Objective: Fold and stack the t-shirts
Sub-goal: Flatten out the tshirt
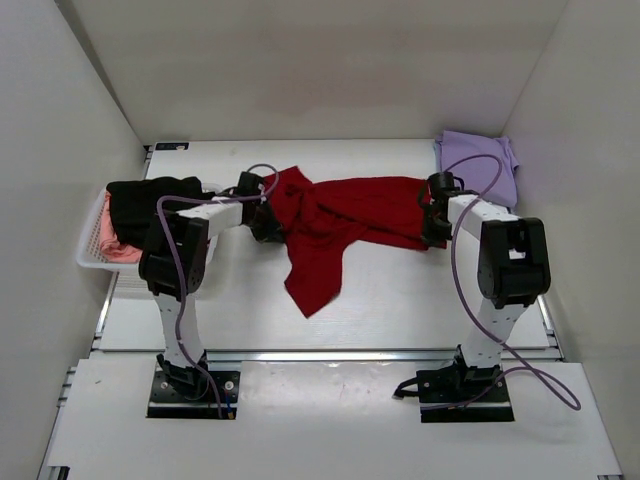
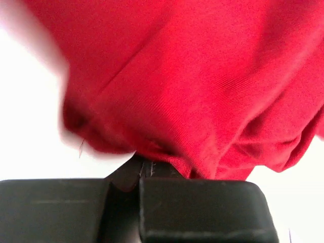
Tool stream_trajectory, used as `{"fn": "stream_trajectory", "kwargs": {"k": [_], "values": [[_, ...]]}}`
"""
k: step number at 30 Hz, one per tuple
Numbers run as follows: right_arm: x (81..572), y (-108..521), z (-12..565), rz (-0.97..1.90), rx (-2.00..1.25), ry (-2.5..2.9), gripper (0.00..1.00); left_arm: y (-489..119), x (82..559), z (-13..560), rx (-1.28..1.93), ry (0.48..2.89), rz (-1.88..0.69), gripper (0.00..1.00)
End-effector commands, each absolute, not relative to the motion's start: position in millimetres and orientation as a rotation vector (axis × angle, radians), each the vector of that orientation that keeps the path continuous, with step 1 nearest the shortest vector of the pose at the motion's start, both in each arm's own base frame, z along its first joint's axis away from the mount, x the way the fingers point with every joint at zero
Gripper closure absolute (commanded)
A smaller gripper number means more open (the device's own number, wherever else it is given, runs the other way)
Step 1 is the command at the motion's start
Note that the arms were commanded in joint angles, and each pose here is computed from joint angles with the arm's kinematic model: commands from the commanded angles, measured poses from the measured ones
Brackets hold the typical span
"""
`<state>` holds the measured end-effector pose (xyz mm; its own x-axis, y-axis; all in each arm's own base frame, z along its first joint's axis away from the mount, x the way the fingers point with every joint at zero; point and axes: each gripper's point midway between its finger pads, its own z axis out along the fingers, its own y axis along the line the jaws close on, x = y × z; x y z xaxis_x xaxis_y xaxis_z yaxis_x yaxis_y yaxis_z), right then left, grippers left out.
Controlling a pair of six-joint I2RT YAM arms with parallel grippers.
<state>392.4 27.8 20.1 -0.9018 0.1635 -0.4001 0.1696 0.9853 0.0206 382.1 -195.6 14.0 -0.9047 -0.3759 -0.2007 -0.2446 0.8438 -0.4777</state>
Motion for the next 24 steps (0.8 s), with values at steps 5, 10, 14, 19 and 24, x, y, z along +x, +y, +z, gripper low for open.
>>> {"fn": "stream_trajectory", "kwargs": {"k": [5, 10, 14, 19, 24], "values": [[304.1, -8.7, 32.8, -0.181, 0.420, 2.830, 1.00, -146.8, 480.3, 36.1, -0.462, 2.628, -0.430, 0.98], [288.6, -12.1, 31.7, -0.154, 0.473, 2.836, 1.00, -169.6, 498.3, 78.5, -0.374, 2.571, -0.597, 0.35], [292.0, -9.3, 33.0, -0.174, 0.424, 2.847, 1.00, -179.0, 467.8, 118.4, -0.352, 2.494, -0.735, 0.83], [299.3, -1.7, 35.1, -0.138, 0.422, 2.831, 1.00, -177.5, 382.6, 89.5, -0.365, 2.599, -0.764, 0.67], [298.4, 4.6, 31.9, -0.123, 0.397, 2.835, 1.00, -197.1, 323.0, 54.3, -0.351, 2.704, -0.803, 0.42]]}}
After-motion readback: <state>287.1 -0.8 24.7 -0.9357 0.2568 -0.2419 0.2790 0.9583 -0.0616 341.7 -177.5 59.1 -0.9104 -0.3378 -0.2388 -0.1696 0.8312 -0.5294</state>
